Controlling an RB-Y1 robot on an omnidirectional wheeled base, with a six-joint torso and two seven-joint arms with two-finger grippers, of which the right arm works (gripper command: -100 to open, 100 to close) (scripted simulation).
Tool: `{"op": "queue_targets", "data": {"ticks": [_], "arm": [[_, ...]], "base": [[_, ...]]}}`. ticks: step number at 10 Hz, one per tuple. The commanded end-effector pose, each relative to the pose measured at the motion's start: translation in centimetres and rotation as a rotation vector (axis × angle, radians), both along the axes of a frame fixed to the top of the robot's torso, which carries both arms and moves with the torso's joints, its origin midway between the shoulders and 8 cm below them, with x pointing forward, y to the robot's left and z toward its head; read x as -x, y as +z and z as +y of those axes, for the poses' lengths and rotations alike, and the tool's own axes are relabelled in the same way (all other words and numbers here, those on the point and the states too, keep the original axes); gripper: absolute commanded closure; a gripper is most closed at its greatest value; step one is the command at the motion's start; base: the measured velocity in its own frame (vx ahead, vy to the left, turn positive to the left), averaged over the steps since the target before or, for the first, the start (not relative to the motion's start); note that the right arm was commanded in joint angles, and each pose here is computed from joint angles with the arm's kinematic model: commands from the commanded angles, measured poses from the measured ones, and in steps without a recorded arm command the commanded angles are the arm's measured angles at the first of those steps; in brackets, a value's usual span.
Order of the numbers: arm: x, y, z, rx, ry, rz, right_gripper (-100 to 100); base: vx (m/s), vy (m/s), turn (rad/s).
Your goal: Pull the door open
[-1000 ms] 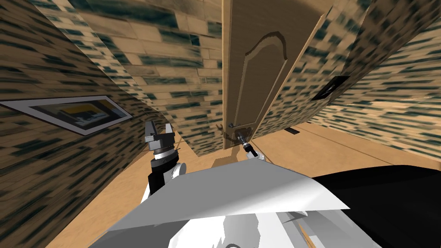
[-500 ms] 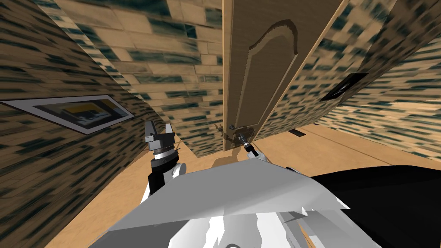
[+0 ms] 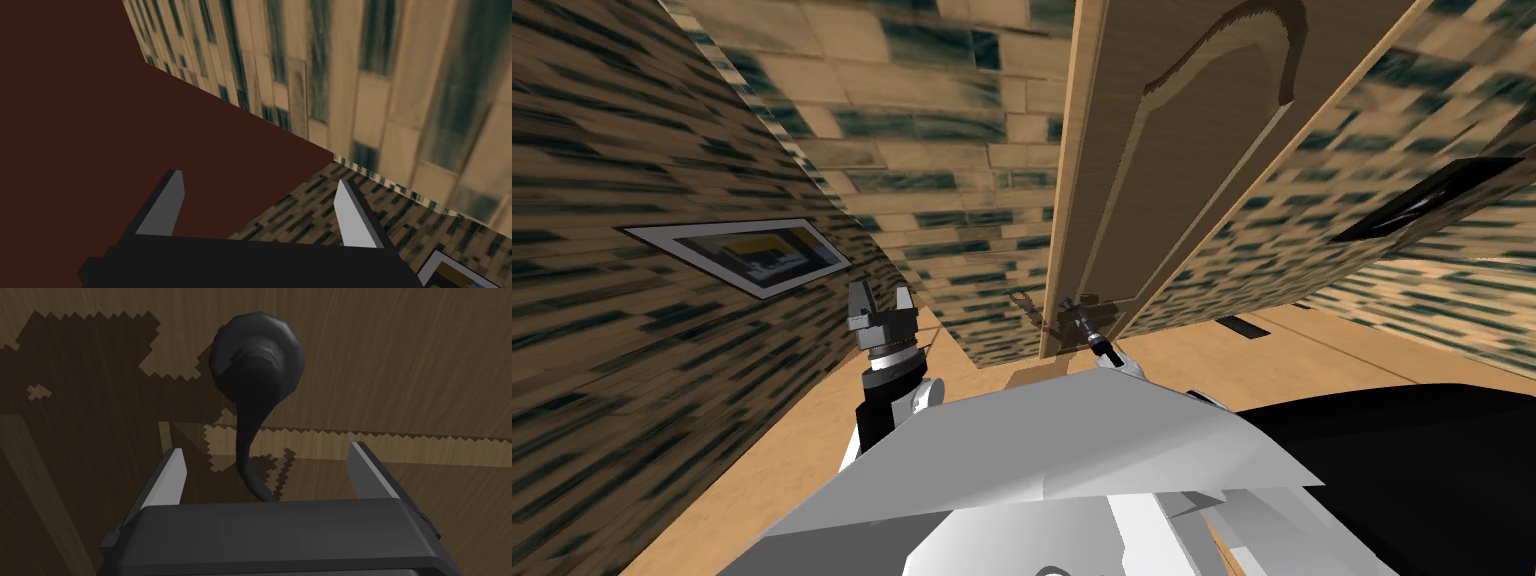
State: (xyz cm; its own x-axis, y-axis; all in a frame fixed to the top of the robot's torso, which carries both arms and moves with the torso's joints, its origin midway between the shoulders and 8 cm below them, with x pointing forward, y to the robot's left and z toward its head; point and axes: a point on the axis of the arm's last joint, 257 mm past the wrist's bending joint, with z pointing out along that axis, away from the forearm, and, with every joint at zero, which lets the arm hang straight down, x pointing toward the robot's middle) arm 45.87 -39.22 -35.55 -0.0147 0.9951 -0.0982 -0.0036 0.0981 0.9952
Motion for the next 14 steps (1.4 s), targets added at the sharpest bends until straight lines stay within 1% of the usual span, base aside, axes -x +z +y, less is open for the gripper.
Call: {"op": "queue_targets", "data": {"ticks": [1,2,3,4,5,6,7,12,13,14], "arm": [[0.4,0.0,-1.3,-0.002,-0.017,0.0,-100],[1.3,0.0,-3.6,-0.002,-0.051,0.0,-100],[1.3,0.0,-3.6,-0.002,-0.051,0.0,-100],[2.0,0.0,-5.4,-0.002,-0.076,-0.001,-100],[2.3,0.1,-6.1,-0.002,-0.086,-0.001,-100],[1.9,0.1,-5.4,-0.001,-0.077,-0.001,-100],[1.9,0.1,-5.4,-0.001,-0.077,-0.001,100],[1.9,0.1,-5.4,-0.001,-0.077,-0.001,100],[2.7,-0.1,-5.6,0.0,-0.065,0.002,100],[3.1,0.0,-5.7,0.001,-0.055,0.001,100]], "base": [[0.099,0.038,0.103],[0.158,0.025,0.269],[0.15,0.006,0.12],[0.161,-0.003,0.151],[0.175,-0.007,0.134],[0.074,-0.005,0.018],[-0.01,0.0,-0.014],[-0.013,-0.001,0.0],[-0.105,-0.04,0.129],[-0.203,-0.078,0.165]]}}
